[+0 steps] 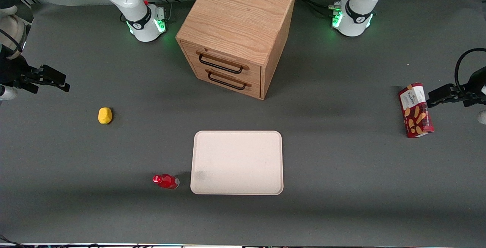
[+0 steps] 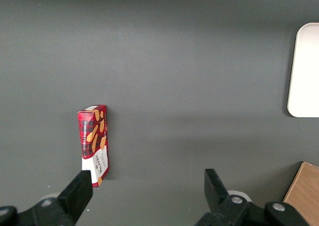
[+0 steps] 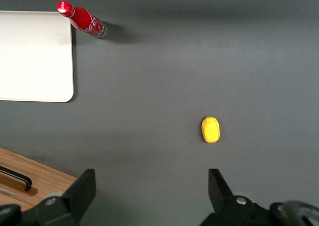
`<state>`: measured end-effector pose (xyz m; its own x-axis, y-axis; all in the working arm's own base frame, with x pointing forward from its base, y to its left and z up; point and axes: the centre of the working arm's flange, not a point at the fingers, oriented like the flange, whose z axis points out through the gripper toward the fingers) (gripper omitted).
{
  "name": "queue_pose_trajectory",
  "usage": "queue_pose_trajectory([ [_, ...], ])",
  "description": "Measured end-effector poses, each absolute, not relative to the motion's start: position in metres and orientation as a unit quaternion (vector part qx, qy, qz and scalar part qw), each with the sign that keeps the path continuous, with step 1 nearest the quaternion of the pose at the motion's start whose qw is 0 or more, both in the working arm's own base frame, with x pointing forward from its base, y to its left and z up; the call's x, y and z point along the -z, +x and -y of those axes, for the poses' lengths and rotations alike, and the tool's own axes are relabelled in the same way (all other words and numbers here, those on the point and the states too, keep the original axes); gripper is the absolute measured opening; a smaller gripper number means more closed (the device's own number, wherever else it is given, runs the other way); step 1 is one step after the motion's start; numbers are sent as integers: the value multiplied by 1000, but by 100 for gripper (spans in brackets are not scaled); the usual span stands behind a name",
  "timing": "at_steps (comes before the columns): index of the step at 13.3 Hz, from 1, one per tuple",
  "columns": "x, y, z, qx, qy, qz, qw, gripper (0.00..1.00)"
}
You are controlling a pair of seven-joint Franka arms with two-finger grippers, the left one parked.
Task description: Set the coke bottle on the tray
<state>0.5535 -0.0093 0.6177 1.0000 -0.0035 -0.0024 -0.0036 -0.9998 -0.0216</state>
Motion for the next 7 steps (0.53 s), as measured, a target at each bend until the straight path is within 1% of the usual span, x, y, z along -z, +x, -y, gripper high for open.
queue_pose_trajectory([
  [7,-617,553,9,-4,-1000,-2,11,100],
])
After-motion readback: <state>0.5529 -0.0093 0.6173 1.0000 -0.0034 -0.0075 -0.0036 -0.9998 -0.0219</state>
